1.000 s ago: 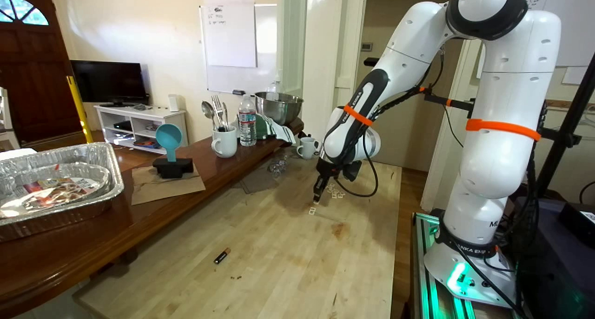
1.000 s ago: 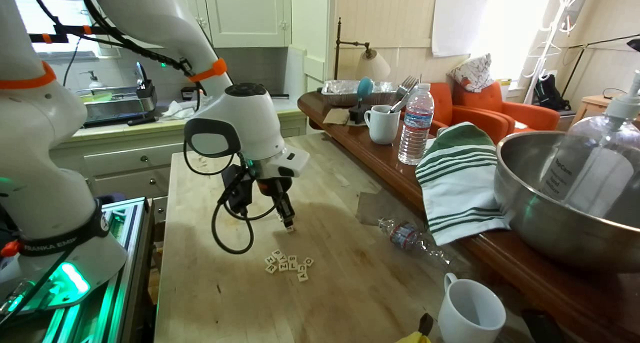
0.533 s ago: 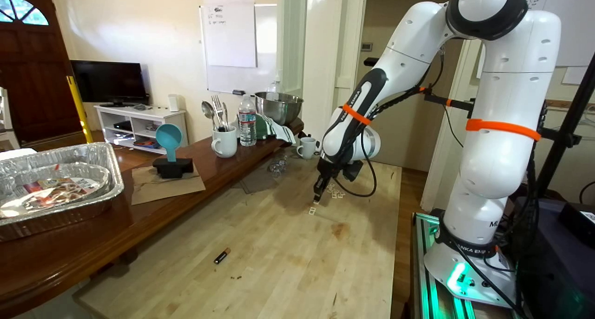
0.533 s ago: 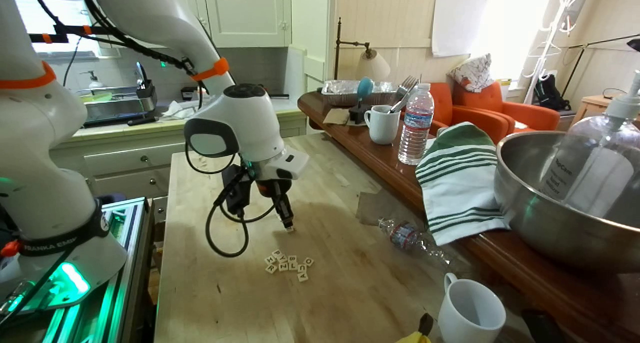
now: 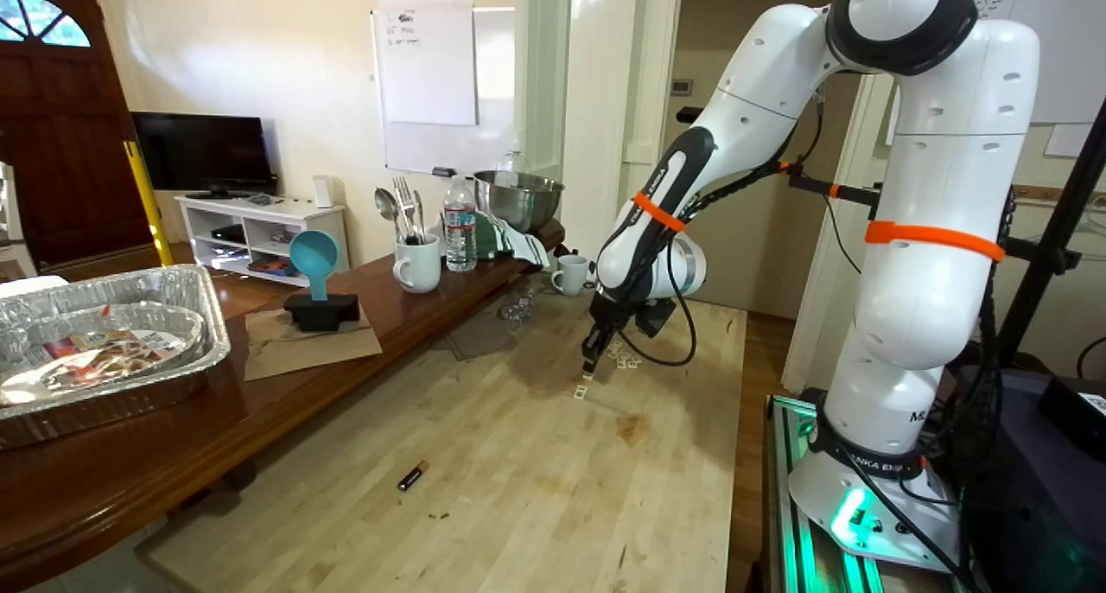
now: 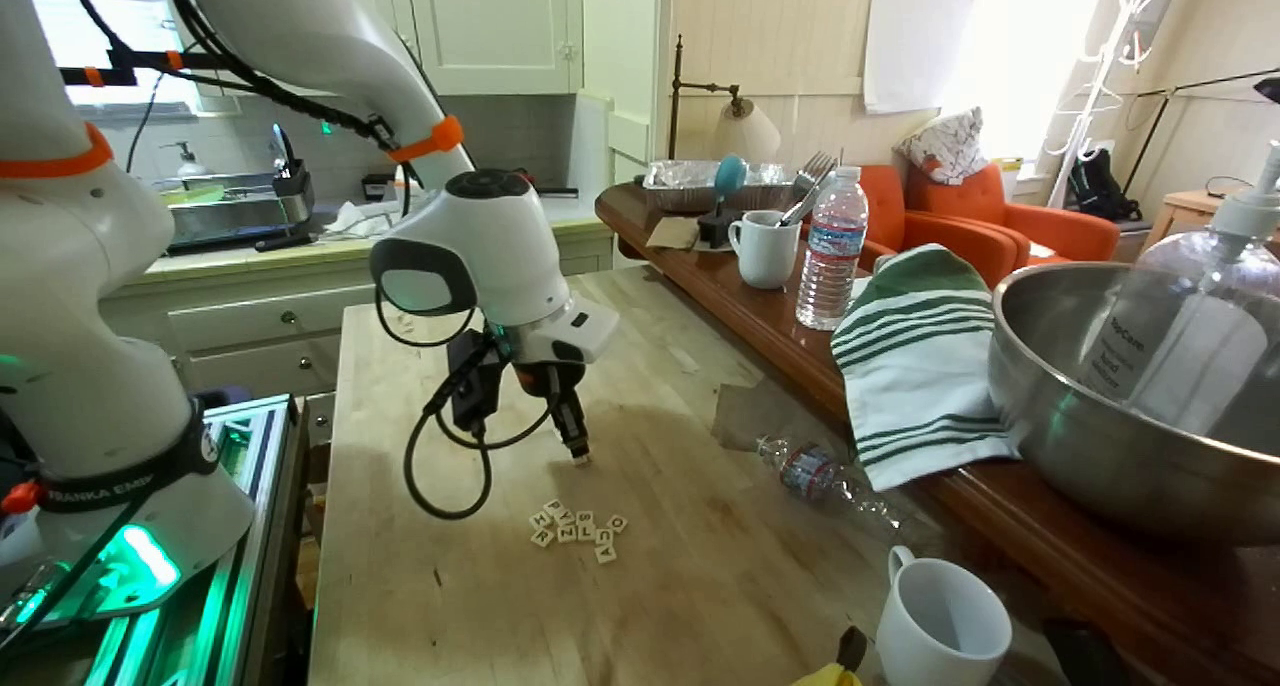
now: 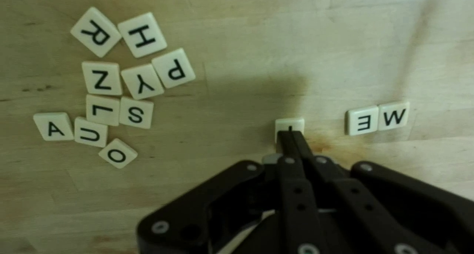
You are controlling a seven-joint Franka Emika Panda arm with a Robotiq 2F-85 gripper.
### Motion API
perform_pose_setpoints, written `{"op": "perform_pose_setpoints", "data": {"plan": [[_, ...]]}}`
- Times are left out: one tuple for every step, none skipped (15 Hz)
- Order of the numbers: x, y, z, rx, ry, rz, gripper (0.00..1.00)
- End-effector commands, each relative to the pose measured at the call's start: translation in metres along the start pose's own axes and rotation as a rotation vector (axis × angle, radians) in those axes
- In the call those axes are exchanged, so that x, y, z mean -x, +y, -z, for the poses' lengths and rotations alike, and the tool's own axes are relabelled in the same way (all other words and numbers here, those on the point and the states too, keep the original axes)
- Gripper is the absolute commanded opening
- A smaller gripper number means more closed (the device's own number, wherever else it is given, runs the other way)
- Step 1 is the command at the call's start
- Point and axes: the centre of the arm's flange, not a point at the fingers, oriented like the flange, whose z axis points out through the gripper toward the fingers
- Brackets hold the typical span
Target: Spell the word 'Met'.
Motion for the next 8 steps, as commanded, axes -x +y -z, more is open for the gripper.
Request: {"op": "perform_pose_setpoints", "data": {"plan": [[0.0005, 0.0047, -0.0128, 0.012, 0.016, -0.010, 0.00], [0.0004, 0.0051, -0.0137, 0.014, 0.017, -0.011, 0.00], [0.0004, 0.0056, -0.0143, 0.016, 0.018, -0.012, 0.00], [0.0004, 0.0062, -0.0148, 0.017, 0.020, -0.013, 0.00], [0.0003, 0.0067, -0.0151, 0.019, 0.021, -0.013, 0.00], [0.0003, 0.0068, -0.0156, 0.019, 0.021, -0.012, 0.00], [0.0001, 0.0068, -0.0163, 0.020, 0.021, -0.011, 0.00], [0.0005, 0.0063, -0.0173, 0.020, 0.018, -0.007, 0.00]]}}
